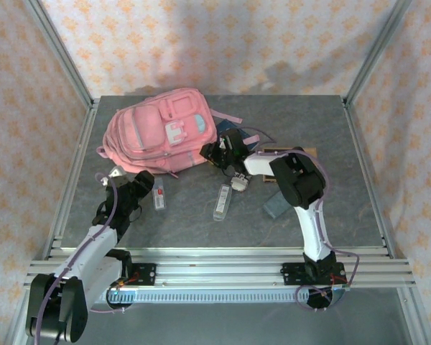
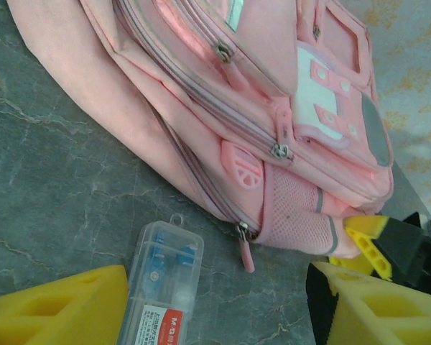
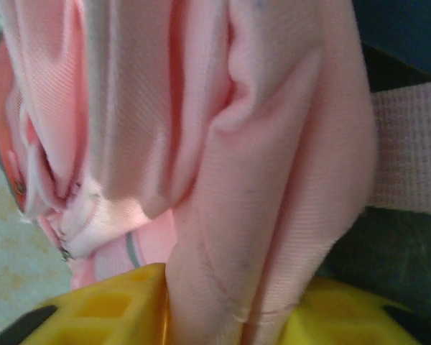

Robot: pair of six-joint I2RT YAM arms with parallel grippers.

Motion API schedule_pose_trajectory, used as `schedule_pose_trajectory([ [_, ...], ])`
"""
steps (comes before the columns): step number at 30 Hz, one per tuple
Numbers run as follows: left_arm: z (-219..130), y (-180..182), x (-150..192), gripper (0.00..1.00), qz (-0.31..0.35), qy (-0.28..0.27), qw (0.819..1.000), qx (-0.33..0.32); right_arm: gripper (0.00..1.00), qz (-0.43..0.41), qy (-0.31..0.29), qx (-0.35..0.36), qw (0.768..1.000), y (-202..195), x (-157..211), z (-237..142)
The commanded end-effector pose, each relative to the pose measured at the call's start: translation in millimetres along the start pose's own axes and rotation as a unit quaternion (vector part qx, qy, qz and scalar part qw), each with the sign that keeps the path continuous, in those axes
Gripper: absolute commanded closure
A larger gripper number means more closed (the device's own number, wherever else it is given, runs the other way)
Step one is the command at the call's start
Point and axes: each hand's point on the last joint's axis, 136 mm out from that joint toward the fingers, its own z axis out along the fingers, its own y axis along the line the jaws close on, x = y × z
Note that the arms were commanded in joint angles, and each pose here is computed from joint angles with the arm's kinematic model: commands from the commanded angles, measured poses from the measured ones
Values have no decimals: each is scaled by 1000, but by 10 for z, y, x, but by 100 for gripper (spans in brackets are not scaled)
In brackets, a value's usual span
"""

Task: Pack the student bag
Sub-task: Unzip the student bag at the top-center of the table.

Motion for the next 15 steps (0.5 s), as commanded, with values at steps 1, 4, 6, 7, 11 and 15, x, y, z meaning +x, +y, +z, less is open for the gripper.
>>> schedule_pose_trajectory([
  [1,8,-76,66,33,3,22,1000,13,90,8,-10,-7,1000,76,-89,67],
  [4,26,-182,64,36,16,33,999,26,100,23,-32,-34,999,272,-267,-109],
  [6,39,-278,64,37,25,40,998,38,100,40,-55,-61,996,459,-434,-315],
  [7,47,-328,70,39,28,43,998,44,100,50,-68,-74,994,552,-520,-434],
  [11,69,-591,114,40,43,53,995,76,100,83,-123,-103,984,812,-810,-889],
  [15,108,-880,193,40,63,63,990,106,100,121,-178,-128,968,914,-1047,-1316],
])
